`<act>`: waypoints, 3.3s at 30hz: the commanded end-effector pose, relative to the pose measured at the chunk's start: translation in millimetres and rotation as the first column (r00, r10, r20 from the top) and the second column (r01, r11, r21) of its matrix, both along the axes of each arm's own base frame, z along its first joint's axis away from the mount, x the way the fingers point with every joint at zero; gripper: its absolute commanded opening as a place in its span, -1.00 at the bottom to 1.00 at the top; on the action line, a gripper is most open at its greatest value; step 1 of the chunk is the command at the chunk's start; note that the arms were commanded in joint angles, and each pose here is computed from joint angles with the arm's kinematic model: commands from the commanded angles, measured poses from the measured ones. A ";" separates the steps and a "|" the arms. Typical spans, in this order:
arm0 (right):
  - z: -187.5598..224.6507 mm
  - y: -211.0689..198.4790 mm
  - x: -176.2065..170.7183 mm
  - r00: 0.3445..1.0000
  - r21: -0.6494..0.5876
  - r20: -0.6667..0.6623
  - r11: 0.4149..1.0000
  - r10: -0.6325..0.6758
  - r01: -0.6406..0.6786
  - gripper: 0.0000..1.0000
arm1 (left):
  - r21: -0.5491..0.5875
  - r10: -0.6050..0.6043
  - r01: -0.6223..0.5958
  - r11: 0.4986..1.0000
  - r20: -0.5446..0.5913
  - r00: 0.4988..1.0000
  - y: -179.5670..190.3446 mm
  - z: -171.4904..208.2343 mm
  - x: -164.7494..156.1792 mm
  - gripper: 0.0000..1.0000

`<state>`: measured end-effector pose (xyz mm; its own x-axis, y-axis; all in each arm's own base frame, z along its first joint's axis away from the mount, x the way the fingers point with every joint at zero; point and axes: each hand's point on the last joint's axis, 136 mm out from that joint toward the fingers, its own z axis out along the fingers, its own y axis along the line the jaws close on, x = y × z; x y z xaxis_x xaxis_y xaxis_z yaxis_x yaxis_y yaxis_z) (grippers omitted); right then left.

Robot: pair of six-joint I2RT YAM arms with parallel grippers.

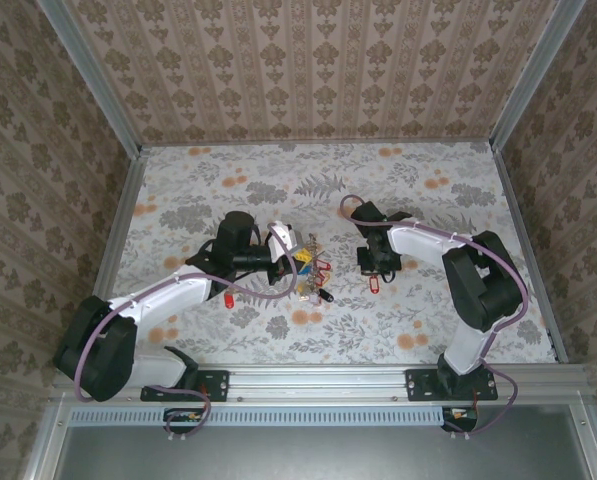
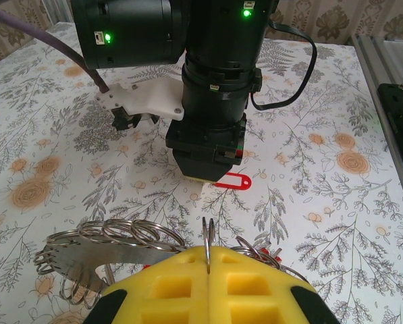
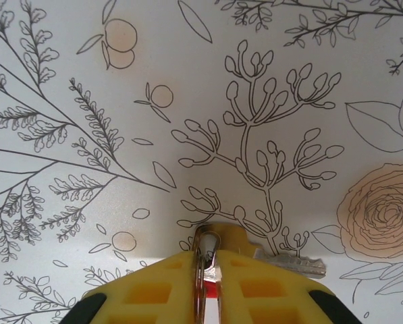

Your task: Put the keys on the keyring

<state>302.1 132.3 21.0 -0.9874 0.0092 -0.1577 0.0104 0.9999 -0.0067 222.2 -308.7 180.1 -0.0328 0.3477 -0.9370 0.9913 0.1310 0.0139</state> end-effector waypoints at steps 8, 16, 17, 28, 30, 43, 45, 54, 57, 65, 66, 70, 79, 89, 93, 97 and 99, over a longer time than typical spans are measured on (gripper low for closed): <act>10.1 -4.7 -3.8 1.000 -0.013 0.020 1.000 -0.014 0.014 -0.78 | -0.052 -0.020 0.023 0.998 0.065 0.998 -3.2 23.7 0.6 -1.00; 29.6 20.2 -5.5 0.986 0.131 0.120 0.982 0.118 -0.133 -0.84 | -0.054 -0.020 0.023 0.998 0.062 0.998 -3.6 23.8 0.8 -1.00; 31.5 27.9 -6.2 0.979 0.175 0.142 0.970 0.143 -0.167 -0.84 | -0.054 -0.018 0.022 0.998 0.063 0.998 -3.5 23.7 1.0 -1.00; 10.4 50.1 -10.1 0.970 0.251 0.074 0.937 0.230 -0.242 -0.77 | -0.059 -0.021 0.024 0.998 0.061 0.998 -4.6 25.5 1.5 -1.00; 7.2 49.8 -7.2 0.971 0.240 0.065 0.941 0.229 -0.238 -0.74 | -0.059 -0.022 0.025 0.998 0.059 0.998 -4.7 25.1 0.9 -1.00; 7.4 41.3 -13.2 0.975 0.206 0.031 0.954 0.218 -0.220 -0.64 | -0.058 -0.020 0.023 0.998 0.063 0.998 -4.0 26.2 0.5 -1.00; 6.4 40.1 -15.7 0.976 0.203 0.019 0.955 0.219 -0.218 -0.68 | -0.058 -0.020 0.024 0.998 0.064 0.998 -4.6 26.1 1.3 -1.00; 9.7 34.6 -19.7 0.977 0.183 0.008 0.960 0.214 -0.212 -0.73 | -0.056 -0.036 0.039 0.998 0.063 0.997 -6.5 26.6 0.9 -1.00; 11.4 32.9 -19.6 0.977 0.174 0.012 0.961 0.214 -0.213 -0.78 | -0.052 -0.036 0.040 0.998 0.066 0.997 -6.7 27.1 1.6 -1.00; 43.0 46.1 -16.2 0.956 0.250 0.144 0.925 0.256 -0.286 -1.00 | -0.053 -0.034 0.038 0.998 0.060 0.998 -6.8 25.5 1.7 -1.00; 53.4 52.4 -15.5 0.941 0.280 0.195 0.904 0.275 -0.323 -1.00 | -0.055 -0.032 0.036 0.998 0.061 0.998 -6.5 25.9 1.8 -1.00; 104.2 75.8 -22.0 0.829 0.351 0.425 0.778 0.364 -0.521 -1.00 | -0.064 -0.027 0.031 0.997 0.059 0.998 -6.5 26.4 1.7 -1.00; 185.9 114.5 -70.1 0.349 0.197 0.829 0.356 0.437 -0.913 -1.00 | -0.088 -0.037 0.041 0.995 0.050 0.998 -8.5 35.9 0.3 -1.00; 204.9 142.4 -64.0 0.207 0.080 0.885 0.302 0.418 -0.950 -1.00 | -0.085 -0.045 0.048 0.995 0.036 0.998 -8.4 32.6 -2.3 -1.00; 208.2 150.9 -54.7 0.166 0.026 0.894 0.322 0.417 -0.946 -1.00 | -0.082 -0.051 0.053 0.995 0.037 0.998 -8.4 31.0 -3.1 -1.00; 210.7 153.2 -44.0 0.132 -0.021 0.904 0.351 0.407 -0.936 -1.00 | -0.080 -0.057 0.059 0.995 0.036 0.998 -8.6 32.0 -3.9 -1.00; 209.2 155.0 -41.3 0.128 -0.027 0.902 0.352 0.411 -0.936 -1.00 | -0.082 -0.059 0.062 0.995 0.038 0.998 -8.8 33.1 -4.0 -1.00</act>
